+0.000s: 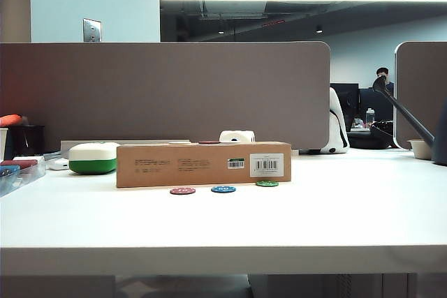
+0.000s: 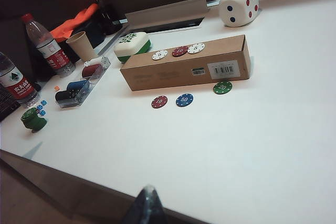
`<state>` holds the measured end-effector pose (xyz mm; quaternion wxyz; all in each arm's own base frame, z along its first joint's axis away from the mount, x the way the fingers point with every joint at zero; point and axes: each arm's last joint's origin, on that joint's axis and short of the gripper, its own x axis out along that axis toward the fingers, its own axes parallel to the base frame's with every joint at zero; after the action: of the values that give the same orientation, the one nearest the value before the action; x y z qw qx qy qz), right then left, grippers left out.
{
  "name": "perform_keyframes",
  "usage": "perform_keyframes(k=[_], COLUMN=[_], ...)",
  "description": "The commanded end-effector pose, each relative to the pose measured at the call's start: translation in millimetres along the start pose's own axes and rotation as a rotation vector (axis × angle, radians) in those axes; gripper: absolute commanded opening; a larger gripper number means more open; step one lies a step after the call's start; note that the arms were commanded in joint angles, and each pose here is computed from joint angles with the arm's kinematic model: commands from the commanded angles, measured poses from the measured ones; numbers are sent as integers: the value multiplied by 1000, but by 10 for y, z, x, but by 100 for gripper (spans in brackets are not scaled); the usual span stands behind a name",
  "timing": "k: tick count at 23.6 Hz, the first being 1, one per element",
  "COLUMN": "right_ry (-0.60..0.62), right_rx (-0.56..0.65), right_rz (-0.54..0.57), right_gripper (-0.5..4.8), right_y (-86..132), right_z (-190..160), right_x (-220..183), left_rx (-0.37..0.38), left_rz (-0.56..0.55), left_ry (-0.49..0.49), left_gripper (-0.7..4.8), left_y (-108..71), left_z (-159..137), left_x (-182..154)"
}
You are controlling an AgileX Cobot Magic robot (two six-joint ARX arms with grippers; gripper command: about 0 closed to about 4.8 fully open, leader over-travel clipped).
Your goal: Push the chip, whose value equals the sum of all the chip values on the rectangular box, forward next to the box.
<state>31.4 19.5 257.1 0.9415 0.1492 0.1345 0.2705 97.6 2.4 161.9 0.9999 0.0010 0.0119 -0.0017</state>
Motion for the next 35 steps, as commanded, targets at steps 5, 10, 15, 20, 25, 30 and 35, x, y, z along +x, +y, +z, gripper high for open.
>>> perform_keyframes(k=[5,10,15,20,25,30,35], right_ry=[-18,-18,-18,-96,-337,-300,-244], right_rx=[-3,-3,-6,-19,-58,-126,-297], right_rz=[5,5,1,-186,-347,-534,-613], right_gripper=[-6,-6,-6,-6,-6,-6,-6], right_y=[7,7,5,-151,-579,-864,-873], right_z=[19,19,18,-59,-314,-603,-614], right_x=[-4,-4,-4,141,477,554,554], left_rx=[-2,-2,-2,-2,-2,-2,-2], left_rz=[-2,-2,-2,-2,-2,-2,-2], left_ry=[-15,-15,-15,-15,-15,-15,-15], left_gripper=[-5,-5,-5,-5,-5,-5,-5], left_y=[0,0,0,0,-1,0,0], left_z=[26,26,26,26,26,27,26], left_x=[-3,-3,-3,-3,-3,-3,-3])
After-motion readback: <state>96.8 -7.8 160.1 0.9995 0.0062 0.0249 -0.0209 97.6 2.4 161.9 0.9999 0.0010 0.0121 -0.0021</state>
